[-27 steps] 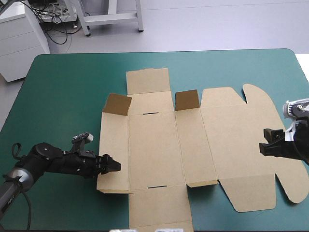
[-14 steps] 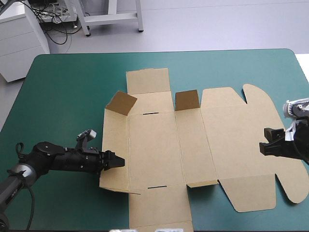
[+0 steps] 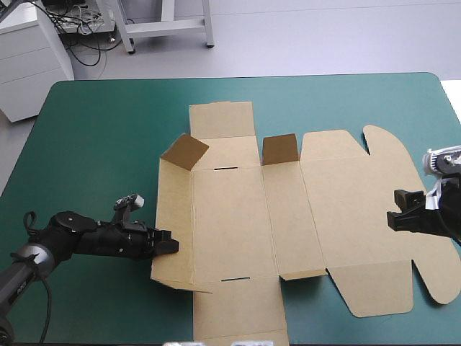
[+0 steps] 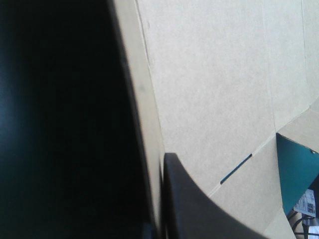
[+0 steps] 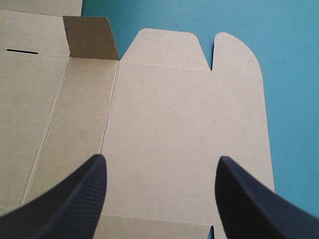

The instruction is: Fold the box

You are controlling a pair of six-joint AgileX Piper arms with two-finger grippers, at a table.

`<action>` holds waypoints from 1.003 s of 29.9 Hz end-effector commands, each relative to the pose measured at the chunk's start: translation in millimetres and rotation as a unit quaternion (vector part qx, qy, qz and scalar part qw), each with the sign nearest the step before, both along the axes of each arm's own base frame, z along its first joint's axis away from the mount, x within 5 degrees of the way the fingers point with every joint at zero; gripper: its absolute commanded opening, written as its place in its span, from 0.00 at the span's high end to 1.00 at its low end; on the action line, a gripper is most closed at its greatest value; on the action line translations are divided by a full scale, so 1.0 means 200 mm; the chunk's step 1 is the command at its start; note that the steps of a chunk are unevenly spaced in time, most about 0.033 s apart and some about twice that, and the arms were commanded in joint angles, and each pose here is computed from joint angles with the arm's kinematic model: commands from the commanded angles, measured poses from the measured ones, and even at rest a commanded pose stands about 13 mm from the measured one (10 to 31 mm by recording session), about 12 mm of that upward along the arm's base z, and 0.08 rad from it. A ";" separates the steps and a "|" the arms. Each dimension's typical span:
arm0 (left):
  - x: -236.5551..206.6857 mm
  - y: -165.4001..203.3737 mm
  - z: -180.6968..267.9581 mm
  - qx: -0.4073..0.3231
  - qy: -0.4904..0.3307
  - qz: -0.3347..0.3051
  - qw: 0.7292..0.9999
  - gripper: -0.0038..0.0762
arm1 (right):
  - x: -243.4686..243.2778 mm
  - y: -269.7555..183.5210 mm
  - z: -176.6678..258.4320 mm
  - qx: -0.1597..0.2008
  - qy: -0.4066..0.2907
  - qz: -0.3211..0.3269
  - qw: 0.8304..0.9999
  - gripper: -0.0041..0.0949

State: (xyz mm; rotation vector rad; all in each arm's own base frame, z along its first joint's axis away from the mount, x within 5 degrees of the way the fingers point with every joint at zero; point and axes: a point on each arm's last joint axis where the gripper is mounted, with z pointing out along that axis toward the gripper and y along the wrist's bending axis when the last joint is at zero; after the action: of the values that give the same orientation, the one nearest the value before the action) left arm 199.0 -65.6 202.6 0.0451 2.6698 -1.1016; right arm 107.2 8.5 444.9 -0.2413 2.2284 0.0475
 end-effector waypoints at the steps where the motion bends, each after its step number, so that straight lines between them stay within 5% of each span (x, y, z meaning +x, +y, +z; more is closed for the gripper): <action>1: 0.01 -0.01 0.05 -0.011 -0.021 -0.005 1.000 0.99 | 0.00 0.00 0.05 0.001 -0.042 -0.002 0.999 0.38; 15: 0.21 0.06 0.25 0.129 -0.177 -0.101 0.970 0.99 | 0.01 0.00 0.05 0.003 -0.045 -0.001 0.999 0.38; 22: 0.42 0.07 0.32 0.161 -0.161 -0.184 0.956 0.99 | 0.01 0.01 0.06 0.016 -0.050 0.006 0.999 0.38; 30: 0.69 0.06 0.51 0.247 -0.239 -0.279 0.897 0.99 | 0.02 0.01 0.07 0.018 -0.059 0.005 0.998 0.38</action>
State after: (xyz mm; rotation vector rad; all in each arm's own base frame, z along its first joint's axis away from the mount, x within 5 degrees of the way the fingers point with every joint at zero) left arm 326.8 -47.7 267.9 0.9184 2.5931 -0.5132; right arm 108.5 10.8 447.0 -0.2388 2.1990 0.0810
